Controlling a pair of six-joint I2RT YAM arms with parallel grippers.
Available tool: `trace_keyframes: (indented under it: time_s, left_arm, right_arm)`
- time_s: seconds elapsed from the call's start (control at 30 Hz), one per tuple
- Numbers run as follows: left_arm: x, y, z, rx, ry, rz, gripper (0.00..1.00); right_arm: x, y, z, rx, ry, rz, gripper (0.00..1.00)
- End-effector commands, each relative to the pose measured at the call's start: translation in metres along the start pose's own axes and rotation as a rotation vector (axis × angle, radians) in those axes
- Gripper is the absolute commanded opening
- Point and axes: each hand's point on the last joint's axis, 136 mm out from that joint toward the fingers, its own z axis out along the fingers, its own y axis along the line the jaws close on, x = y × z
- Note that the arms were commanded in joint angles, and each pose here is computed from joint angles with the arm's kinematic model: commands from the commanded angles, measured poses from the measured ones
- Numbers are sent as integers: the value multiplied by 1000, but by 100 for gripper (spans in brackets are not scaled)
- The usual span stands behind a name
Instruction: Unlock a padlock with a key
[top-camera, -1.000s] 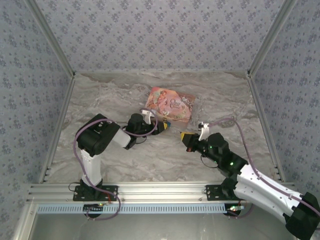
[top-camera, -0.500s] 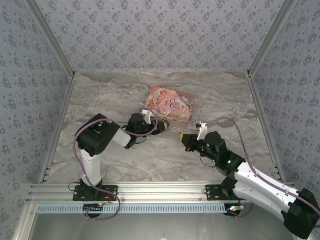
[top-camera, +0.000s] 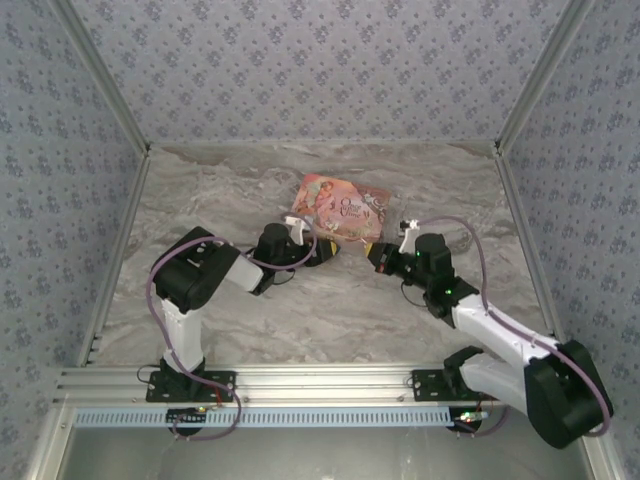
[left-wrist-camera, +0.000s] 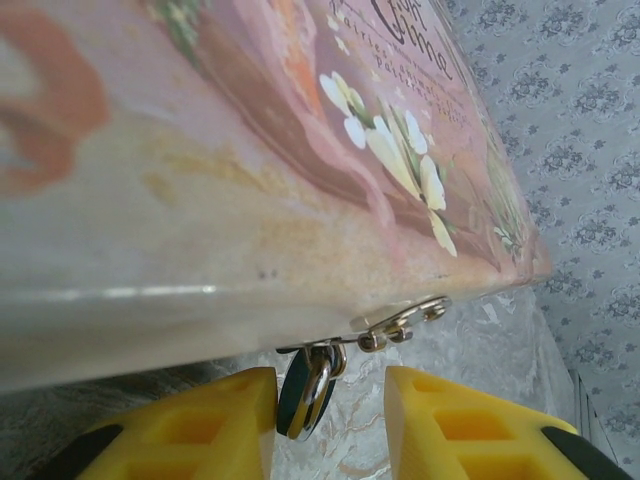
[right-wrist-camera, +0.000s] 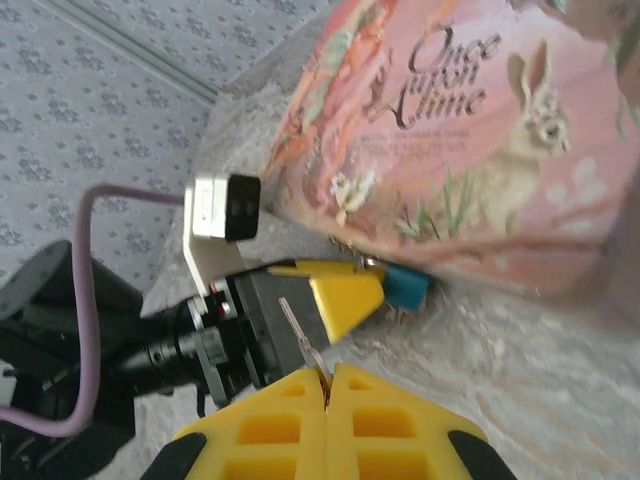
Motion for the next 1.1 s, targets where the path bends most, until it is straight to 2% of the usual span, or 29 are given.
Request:
trace_keyframes:
  time_s: [0.0,0.23,0.4,0.63,1.07]
  left_arm:
    - [-7,-7,4,18,-18,28,34]
    - [-7,-6,5,16,-14,21,35]
    - [-7,-5,6,17,-13,19,35]
    - [-6,-4,8,20,-12,14,35]
    - [-5,-3,7,18,-9,0,40]
  right_arm:
    - [-38,31,20,-136,-13,-20,0]
    - [-70,8,63,-94,17,-4,0]
    - [-74,-15,80,-27,44,-2,0]
    - [-49,-53,94,36,108,71,0]
    - [17,-93,89,160,197,244,0]
